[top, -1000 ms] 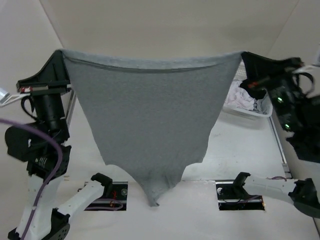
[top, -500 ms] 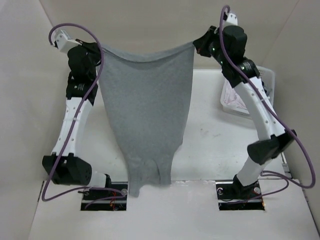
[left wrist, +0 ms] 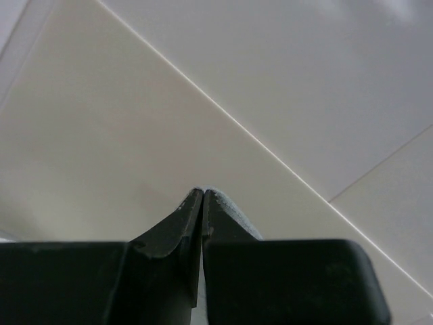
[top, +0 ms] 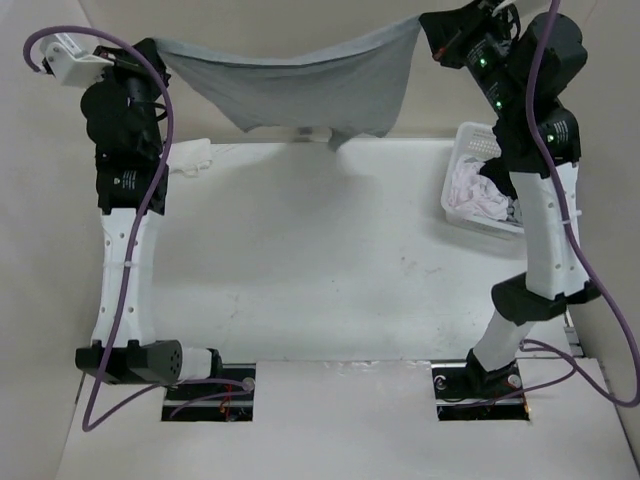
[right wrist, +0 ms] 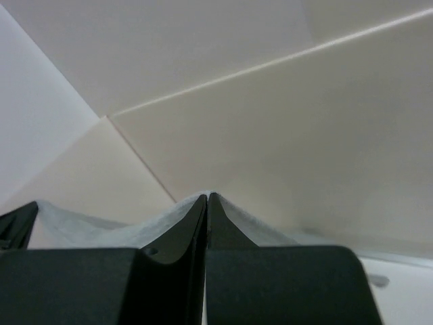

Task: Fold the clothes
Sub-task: Flatten the tank top out, then fold the tank top

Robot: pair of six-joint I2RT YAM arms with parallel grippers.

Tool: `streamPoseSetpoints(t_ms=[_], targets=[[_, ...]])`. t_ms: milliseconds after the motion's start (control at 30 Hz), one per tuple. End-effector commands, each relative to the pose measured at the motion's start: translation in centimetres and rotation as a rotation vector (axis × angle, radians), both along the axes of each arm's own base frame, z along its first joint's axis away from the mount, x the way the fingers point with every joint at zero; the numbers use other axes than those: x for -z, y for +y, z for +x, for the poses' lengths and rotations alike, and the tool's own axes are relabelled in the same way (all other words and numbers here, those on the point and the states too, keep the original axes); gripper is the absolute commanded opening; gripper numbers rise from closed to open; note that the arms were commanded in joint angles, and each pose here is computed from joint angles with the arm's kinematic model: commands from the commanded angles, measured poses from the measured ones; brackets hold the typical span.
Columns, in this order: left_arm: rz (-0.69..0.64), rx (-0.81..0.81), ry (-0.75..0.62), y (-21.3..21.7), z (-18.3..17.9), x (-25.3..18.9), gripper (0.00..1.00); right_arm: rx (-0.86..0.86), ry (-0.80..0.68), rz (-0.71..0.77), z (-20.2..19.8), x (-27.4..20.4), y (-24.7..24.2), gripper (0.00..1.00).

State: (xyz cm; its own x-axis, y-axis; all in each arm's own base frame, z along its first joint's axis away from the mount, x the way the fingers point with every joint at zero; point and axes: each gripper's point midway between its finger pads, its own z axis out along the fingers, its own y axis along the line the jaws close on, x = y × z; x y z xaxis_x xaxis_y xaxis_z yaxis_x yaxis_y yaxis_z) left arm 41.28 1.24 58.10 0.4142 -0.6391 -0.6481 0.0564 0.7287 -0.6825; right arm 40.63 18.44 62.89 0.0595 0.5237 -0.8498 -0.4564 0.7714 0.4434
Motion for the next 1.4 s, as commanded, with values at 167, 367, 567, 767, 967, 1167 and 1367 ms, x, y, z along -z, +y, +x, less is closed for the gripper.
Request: streamPoseSetpoints(t_ms=[167,367,567,767,967,1167,1367], targets=[[-0.016,0.027,0.062,-1.1,-3.6,7.2,0.0,-0.003,0.201,-0.024,-0.9,11.5,-0.1,0.0],[-0.12,0.086,0.304,-2.0,-8.1,25.0,0.0,-0.051,0.423,0.016,-6.8,27.8,0.3,0.0],[-0.145,0.135,0.496,-2.2,-15.8,35.1,0.0,-0.192,0.689,-0.037,-16.8,43.9,2.0,0.0],[-0.18,0.15,0.603,-2.7,-21.6,38.2,0.01,-0.31,0.903,-0.002,-25.6,51.6,1.8,0.0],[-0.224,0.094,0.55,-1.7,-23.7,36.5,0.01,-0.288,0.908,0.051,-27.8,50.7,0.6,0.0],[-0.265,0.056,0.591,-1.6,-21.0,38.1,0.01,-0.259,0.771,-0.07,-23.5,45.6,3.1,0.0],[-0.304,0.033,0.502,-1.2,-14.7,35.5,0.01,-0.132,0.685,-0.095,-14.8,42.3,2.6,0.0]])
